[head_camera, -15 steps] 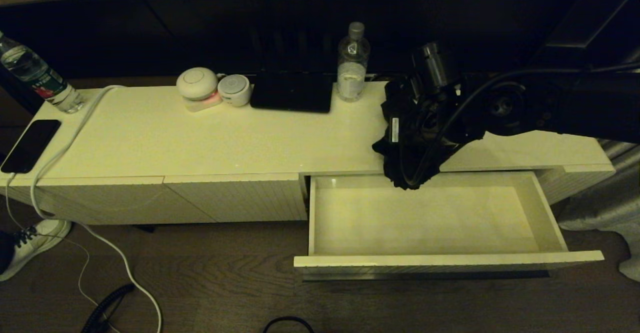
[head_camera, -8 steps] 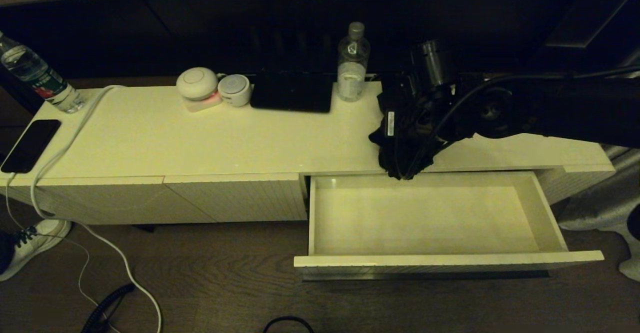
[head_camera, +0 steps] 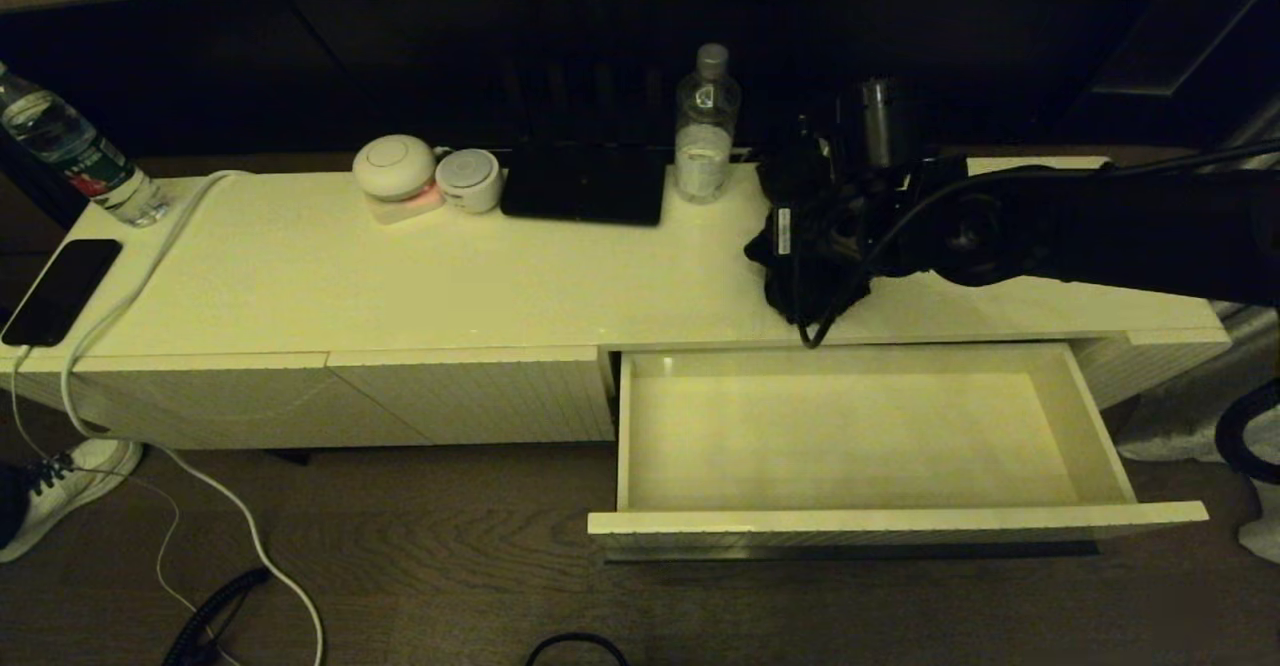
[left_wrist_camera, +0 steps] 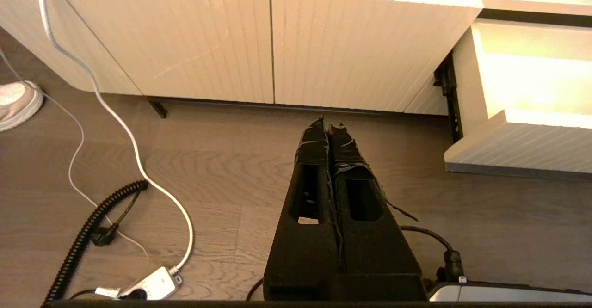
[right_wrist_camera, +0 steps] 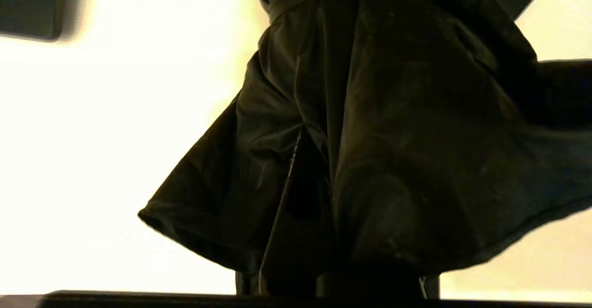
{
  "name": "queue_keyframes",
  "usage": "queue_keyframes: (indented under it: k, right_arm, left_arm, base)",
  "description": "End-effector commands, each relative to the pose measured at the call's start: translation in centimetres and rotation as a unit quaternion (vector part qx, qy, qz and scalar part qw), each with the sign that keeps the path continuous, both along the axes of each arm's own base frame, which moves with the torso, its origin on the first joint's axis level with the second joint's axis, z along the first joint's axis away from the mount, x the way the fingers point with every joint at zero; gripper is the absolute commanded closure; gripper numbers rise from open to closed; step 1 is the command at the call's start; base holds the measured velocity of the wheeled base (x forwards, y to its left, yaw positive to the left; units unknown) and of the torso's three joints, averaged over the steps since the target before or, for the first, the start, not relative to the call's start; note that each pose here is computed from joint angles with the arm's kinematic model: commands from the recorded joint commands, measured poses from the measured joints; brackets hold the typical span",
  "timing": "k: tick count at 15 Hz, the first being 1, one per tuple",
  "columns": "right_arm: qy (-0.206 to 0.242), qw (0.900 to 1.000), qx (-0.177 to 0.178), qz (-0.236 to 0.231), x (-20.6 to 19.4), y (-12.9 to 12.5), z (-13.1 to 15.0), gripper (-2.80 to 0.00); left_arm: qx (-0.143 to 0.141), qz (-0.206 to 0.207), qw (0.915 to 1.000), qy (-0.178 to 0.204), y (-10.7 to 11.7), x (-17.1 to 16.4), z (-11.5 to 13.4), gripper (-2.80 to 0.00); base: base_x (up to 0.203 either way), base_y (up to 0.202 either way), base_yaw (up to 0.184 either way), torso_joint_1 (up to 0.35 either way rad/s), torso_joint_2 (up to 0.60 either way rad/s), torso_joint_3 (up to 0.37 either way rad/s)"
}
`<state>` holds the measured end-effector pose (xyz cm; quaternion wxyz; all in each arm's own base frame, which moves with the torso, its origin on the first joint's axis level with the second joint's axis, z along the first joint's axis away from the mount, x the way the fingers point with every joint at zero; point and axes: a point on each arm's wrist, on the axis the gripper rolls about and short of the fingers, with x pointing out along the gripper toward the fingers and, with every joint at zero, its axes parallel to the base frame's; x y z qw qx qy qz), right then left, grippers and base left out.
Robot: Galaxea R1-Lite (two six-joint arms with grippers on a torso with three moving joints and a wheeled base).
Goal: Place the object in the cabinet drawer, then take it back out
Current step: Take the umbrella out of the drawer and put it on the table
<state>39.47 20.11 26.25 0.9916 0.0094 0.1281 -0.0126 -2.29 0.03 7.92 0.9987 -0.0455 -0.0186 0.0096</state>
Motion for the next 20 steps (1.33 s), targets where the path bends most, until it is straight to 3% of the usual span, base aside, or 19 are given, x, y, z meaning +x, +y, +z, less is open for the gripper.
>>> queue_keyframes:
  k: [1, 9, 10, 15, 18, 20]
  right_arm:
    - [0.006, 1.0, -0.006, -0.001, 0.3, 0.1, -0.5, 0.0]
    - [0.023, 1.0, -0.009, -0.003, -0.4, -0.2, -0.2, 0.0]
    - [0.023, 1.0, -0.009, -0.003, -0.4, -0.2, -0.2, -2.8]
    - [0.008, 1.0, -0.003, 0.004, -1.6, 0.1, 1.2, -2.8]
    - [-0.015, 1.0, -0.001, 0.007, -5.4, 0.0, 4.1, -2.8]
    - [-0.016, 1.0, -0.023, 0.012, -8.7, -0.6, 5.1, -2.8]
  left_arm:
    - [-0.001, 0.0, 1.0, -0.001, 0.0, 0.0, 0.0, 0.0]
    - [-0.001, 0.0, 1.0, -0.001, 0.0, 0.0, 0.0, 0.0]
    - [-0.001, 0.0, 1.0, -0.001, 0.0, 0.0, 0.0, 0.0]
    - [-0.001, 0.0, 1.0, -0.001, 0.0, 0.0, 0.0, 0.0]
    - [-0.001, 0.0, 1.0, 0.0, 0.0, 0.0, 0.0, 0.0]
    - [-0.001, 0.0, 1.0, -0.001, 0.0, 0.0, 0.0, 0.0]
  base:
    - [0.0, 0.0, 0.0, 0.0, 0.0, 0.0]
    - [0.0, 0.0, 0.0, 0.0, 0.0, 0.0]
    - [0.0, 0.0, 0.0, 0.0, 0.0, 0.0]
    - [0.0, 0.0, 0.0, 0.0, 0.0, 0.0]
    - [0.0, 0.0, 0.0, 0.0, 0.0, 0.0]
    - [0.0, 0.0, 0.0, 0.0, 0.0, 0.0]
